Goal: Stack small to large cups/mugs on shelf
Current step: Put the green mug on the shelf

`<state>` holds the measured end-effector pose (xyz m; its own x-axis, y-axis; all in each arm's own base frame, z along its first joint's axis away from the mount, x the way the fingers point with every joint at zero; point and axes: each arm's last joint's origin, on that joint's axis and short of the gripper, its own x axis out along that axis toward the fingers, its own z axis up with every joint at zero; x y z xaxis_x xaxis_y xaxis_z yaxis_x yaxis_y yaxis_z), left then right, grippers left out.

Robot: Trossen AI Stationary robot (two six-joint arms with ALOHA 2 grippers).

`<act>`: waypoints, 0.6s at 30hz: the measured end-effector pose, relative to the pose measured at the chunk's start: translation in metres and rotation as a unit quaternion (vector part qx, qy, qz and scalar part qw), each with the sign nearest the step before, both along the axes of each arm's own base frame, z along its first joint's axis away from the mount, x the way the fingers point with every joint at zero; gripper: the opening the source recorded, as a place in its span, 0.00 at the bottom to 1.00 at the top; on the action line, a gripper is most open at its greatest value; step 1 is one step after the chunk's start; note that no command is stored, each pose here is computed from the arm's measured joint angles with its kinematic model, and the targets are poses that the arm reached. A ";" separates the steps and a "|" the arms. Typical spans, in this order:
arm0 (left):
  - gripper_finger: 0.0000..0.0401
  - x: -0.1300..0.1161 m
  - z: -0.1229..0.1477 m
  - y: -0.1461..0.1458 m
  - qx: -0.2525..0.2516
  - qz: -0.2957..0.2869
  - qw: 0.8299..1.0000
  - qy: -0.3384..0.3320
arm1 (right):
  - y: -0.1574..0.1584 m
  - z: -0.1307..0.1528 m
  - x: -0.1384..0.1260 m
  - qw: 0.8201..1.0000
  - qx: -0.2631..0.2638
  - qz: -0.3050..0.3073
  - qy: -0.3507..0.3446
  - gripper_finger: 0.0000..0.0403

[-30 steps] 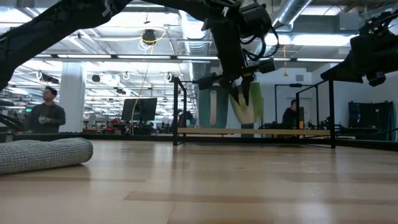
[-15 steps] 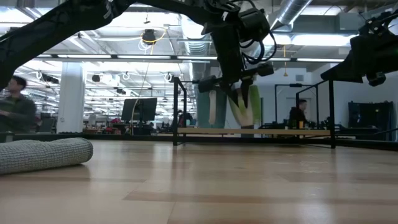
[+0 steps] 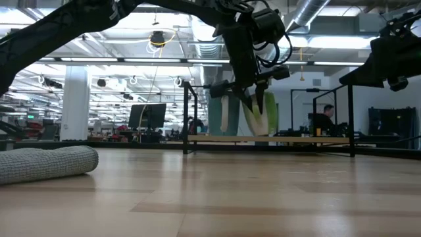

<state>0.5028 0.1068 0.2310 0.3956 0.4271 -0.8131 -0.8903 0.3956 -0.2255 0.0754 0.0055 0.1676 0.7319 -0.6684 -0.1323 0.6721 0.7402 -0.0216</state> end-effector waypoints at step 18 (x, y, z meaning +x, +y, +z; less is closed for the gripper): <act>0.13 0.003 0.002 0.001 0.000 0.002 1.000 -0.024 | 0.000 0.000 0.000 1.000 0.000 0.000 0.000 0.18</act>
<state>0.5062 0.1082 0.2331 0.4320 0.4291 -0.7932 -0.8801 0.3925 -0.2670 0.0754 0.0055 0.1676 0.7319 -0.6684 -0.1323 0.6721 0.7402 -0.0216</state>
